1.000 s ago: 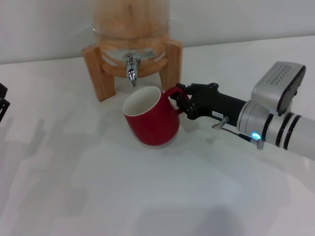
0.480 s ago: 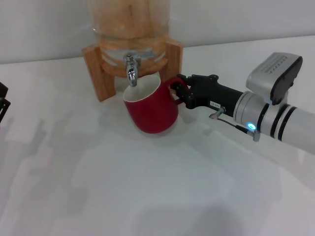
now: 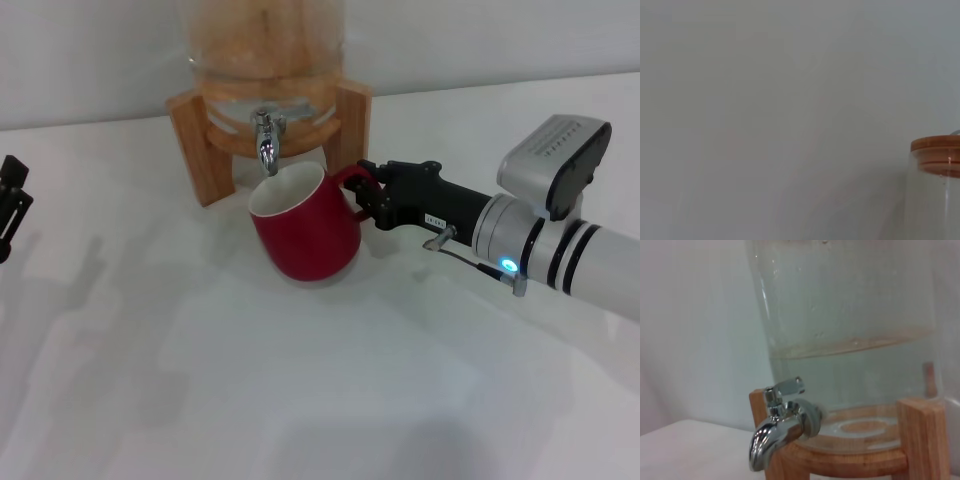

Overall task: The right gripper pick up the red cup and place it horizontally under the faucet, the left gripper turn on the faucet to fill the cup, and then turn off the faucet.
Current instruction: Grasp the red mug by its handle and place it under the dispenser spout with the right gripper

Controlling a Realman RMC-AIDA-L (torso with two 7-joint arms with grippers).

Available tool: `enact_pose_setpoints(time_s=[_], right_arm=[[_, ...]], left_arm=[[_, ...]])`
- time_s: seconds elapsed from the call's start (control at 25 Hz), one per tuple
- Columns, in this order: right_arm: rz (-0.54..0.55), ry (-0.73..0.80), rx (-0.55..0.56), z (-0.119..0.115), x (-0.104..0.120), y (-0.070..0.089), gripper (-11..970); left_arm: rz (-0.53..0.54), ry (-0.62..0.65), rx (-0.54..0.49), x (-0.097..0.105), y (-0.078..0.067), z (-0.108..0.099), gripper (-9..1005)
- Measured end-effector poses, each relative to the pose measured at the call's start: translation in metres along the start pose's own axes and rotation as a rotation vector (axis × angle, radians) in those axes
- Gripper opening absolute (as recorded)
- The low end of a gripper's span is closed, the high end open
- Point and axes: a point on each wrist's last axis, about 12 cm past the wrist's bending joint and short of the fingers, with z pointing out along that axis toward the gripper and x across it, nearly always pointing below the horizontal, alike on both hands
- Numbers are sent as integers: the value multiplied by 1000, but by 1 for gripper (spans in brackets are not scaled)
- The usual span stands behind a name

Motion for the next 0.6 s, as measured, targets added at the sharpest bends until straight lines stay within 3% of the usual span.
enact_pose_setpoints(time_s=[0.6], right_arm=[[-6,17,-32,5,2,9,181]], left_arm=[[1,8,7,1,-2,-2,847]])
